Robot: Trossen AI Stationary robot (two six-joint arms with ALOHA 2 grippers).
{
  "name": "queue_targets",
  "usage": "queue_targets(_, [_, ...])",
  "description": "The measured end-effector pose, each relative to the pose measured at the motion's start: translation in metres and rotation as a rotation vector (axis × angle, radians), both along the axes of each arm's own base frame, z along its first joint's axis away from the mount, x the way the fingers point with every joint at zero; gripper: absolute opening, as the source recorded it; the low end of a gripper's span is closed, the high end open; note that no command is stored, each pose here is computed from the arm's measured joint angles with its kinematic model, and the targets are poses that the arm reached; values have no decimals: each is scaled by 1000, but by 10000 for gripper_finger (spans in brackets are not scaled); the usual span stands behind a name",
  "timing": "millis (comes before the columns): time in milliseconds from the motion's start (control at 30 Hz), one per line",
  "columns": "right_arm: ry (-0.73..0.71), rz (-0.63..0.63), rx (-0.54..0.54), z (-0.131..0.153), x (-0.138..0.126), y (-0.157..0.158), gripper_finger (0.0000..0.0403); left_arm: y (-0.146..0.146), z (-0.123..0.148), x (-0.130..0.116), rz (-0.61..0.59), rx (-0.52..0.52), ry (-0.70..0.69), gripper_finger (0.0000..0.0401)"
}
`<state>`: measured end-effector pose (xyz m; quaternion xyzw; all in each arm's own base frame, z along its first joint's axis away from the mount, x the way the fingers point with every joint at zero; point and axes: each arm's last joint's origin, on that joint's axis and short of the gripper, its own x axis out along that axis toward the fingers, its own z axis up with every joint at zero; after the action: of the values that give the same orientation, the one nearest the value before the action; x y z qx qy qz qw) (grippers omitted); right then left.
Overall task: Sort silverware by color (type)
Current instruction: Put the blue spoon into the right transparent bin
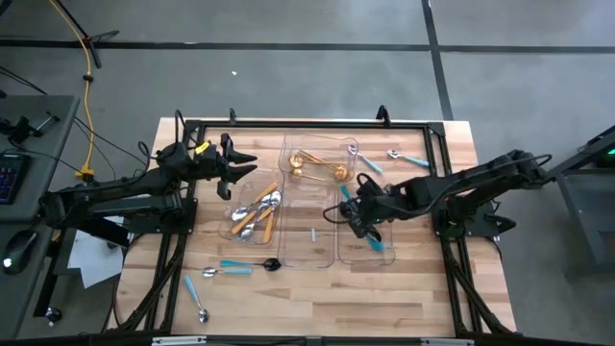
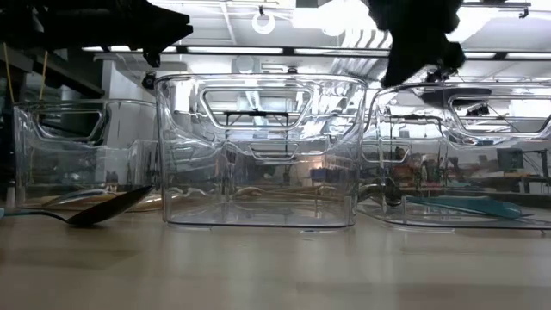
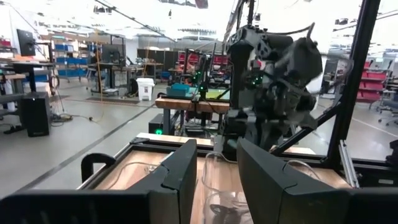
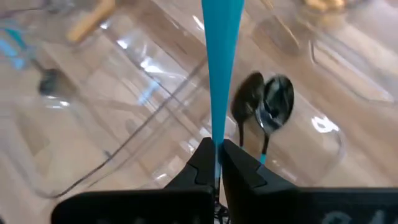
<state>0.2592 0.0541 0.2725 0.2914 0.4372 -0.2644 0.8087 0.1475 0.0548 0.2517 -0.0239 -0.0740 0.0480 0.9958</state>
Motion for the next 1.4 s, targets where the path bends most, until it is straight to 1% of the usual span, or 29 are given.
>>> queue_targets(133, [62, -48, 32, -14, 4, 0, 0, 0, 0, 0, 0, -1, 1, 104])
queue_targets(333, [166, -73, 111, -34, 14, -4, 0, 0, 0, 0, 0, -1, 2, 104])
queue_targets(500, [268, -85, 149, -53, 21, -8, 0, 0, 0, 0, 0, -2, 4, 104])
queue_targets(700, [309, -89, 150, -63, 27, -15, 0, 0, 0, 0, 1, -2, 4, 104])
queue_targets(833, [347, -93, 182, -69, 29, -19, 0, 0, 0, 0, 1, -2, 4, 104])
queue_targets(1000, [371, -81, 173, -76, 32, -23, 1, 0, -1, 0, 1, -3, 8, 104])
queue_targets(1400, [373, -79, 167, -77, 32, -23, 1, 0, -1, 0, 0, -4, 9, 104])
